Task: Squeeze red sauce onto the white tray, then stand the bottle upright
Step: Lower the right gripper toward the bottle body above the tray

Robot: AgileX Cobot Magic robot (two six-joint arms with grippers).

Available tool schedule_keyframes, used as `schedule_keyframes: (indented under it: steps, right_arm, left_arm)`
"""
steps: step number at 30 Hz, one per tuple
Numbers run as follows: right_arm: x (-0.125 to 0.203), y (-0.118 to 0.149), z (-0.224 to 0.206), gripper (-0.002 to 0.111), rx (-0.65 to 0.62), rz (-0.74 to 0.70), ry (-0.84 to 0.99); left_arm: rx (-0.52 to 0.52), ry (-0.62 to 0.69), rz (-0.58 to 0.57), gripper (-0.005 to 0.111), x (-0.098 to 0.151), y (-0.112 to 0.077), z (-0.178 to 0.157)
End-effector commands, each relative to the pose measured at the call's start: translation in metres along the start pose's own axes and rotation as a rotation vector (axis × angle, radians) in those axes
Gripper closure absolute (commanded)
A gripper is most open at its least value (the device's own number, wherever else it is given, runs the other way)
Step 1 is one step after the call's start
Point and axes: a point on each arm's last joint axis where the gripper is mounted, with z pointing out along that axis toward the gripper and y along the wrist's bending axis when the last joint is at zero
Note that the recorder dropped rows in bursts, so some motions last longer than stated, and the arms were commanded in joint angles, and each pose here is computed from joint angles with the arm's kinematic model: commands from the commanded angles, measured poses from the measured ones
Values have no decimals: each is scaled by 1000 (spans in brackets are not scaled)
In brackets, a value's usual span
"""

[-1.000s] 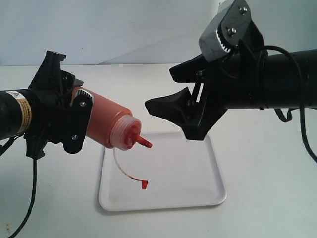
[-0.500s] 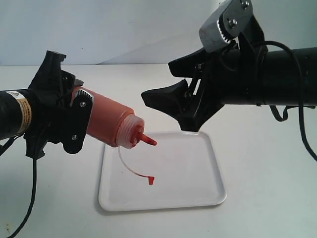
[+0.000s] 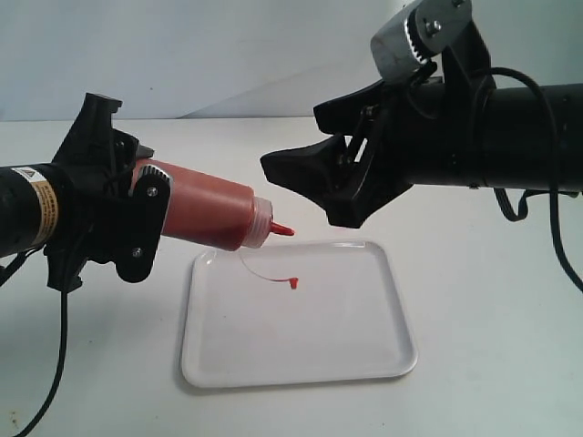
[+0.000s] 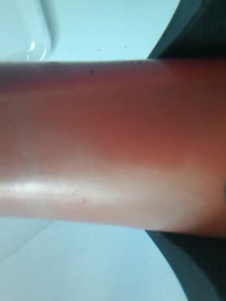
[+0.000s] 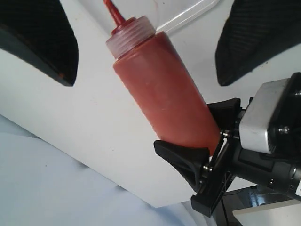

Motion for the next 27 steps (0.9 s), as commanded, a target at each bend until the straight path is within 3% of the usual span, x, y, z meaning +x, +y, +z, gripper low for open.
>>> schedule_keyframes:
  steps: [1,5,8,13,23,27]
  right_arm:
    - [-3,0,0,34,5,-5,-9]
    - [0,1,0,29,-1,-56,17]
    - [3,0,0,4,0,-122,51]
    - [6,1,0,3,-12,-189,85]
    - [10,0,1,3,-14,-183,119]
    - [20,-2,11,3,-61,-297,156]
  left_arm:
    - [-20,-7,-11,107,-1,6,-2]
    - [-18,0,-11,107,-1,6,-2]
    - [-18,0,-11,107,-1,6,-2]
    - [-18,0,-11,107,-1,6,-2]
    - [-19,-3,-11,107,-1,6,-2]
    - [-19,-5,-11,107,-1,6,-2]
